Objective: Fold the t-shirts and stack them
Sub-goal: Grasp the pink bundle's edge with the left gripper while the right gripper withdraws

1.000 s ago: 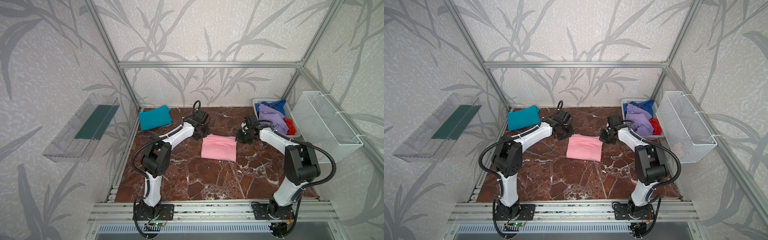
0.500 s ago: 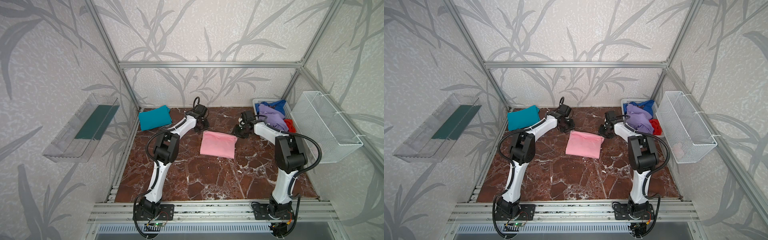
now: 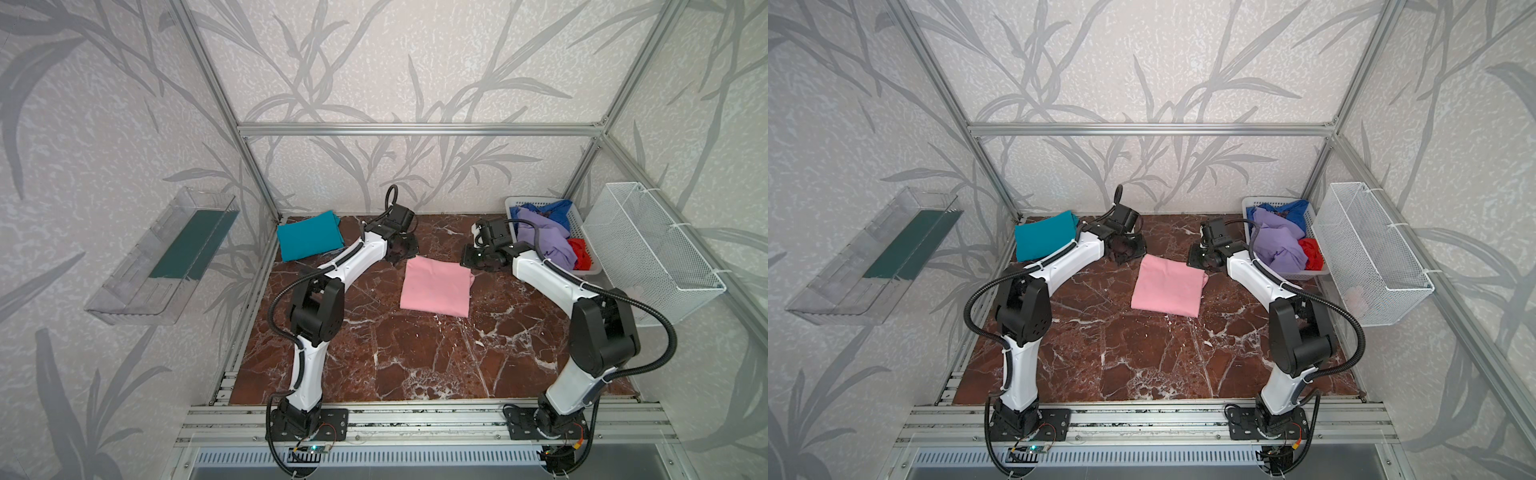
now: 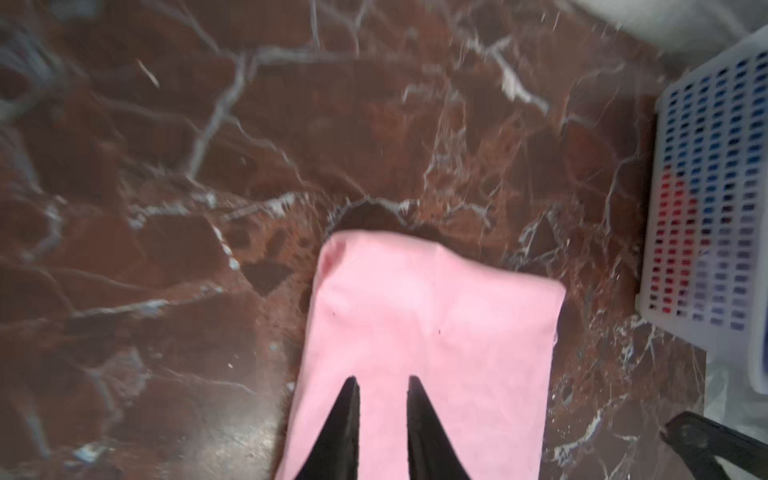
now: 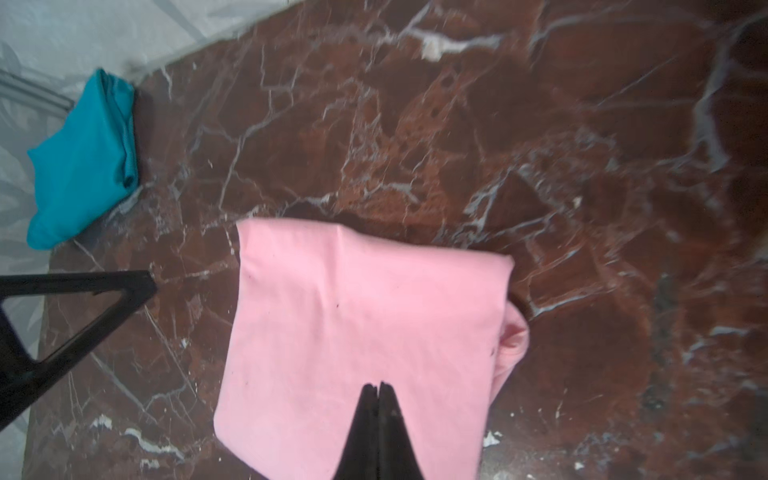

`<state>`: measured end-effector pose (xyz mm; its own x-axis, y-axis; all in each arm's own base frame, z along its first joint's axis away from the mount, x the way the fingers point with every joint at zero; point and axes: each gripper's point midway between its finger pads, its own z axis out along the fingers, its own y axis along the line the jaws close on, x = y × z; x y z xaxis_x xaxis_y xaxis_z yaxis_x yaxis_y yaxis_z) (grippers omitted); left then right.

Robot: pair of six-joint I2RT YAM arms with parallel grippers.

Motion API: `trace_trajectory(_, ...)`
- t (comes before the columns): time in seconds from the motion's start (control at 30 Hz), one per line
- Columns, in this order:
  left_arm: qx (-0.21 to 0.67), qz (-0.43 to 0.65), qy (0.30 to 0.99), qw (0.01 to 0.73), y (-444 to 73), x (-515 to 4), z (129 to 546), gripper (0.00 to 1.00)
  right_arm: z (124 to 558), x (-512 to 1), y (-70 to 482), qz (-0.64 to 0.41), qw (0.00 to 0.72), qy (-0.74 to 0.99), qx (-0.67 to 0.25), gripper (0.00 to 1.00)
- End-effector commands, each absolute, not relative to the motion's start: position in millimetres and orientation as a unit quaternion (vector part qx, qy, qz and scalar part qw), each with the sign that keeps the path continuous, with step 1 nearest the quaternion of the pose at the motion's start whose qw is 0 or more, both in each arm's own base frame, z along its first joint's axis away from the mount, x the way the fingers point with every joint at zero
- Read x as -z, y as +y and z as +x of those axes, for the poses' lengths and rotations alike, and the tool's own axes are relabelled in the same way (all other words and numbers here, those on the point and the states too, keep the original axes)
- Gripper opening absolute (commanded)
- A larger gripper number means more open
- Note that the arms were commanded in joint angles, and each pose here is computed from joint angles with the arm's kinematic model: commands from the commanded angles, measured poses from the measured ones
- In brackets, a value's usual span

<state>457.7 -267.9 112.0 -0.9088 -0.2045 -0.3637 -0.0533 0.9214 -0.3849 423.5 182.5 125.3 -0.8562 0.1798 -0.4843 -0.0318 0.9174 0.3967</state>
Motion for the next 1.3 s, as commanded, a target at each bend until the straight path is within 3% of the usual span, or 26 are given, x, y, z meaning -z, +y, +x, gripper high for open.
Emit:
trace_trajectory(0.0,0.191,-0.074,0.965,0.164,-270,-80,443,0.28,409,-85,180,0.047,0.218,0.956,-0.192,0.00)
trace_trajectory(0.23,0.201,-0.068,0.971,0.109,-282,-40,411,0.28,388,-32,159,0.054,0.165,0.976,-0.133,0.00)
trace_trajectory(0.43,0.176,-0.060,0.981,0.050,-281,-8,348,0.26,399,-12,163,0.021,0.163,0.978,-0.129,0.00)
trace_trajectory(0.6,0.188,-0.077,0.979,0.015,-279,5,305,0.26,411,-34,165,-0.011,0.188,0.976,-0.105,0.00)
trace_trajectory(0.8,0.172,-0.065,0.981,0.062,-265,-32,310,0.28,404,-71,152,-0.018,0.226,0.970,-0.084,0.00)
trace_trajectory(0.97,0.160,-0.061,0.980,0.104,-256,-56,317,0.40,385,-113,153,-0.022,0.277,0.954,-0.114,0.00)
trace_trajectory(1.27,0.155,-0.092,0.978,0.109,-250,-30,314,0.54,338,-163,167,-0.047,0.347,0.921,-0.170,0.00)
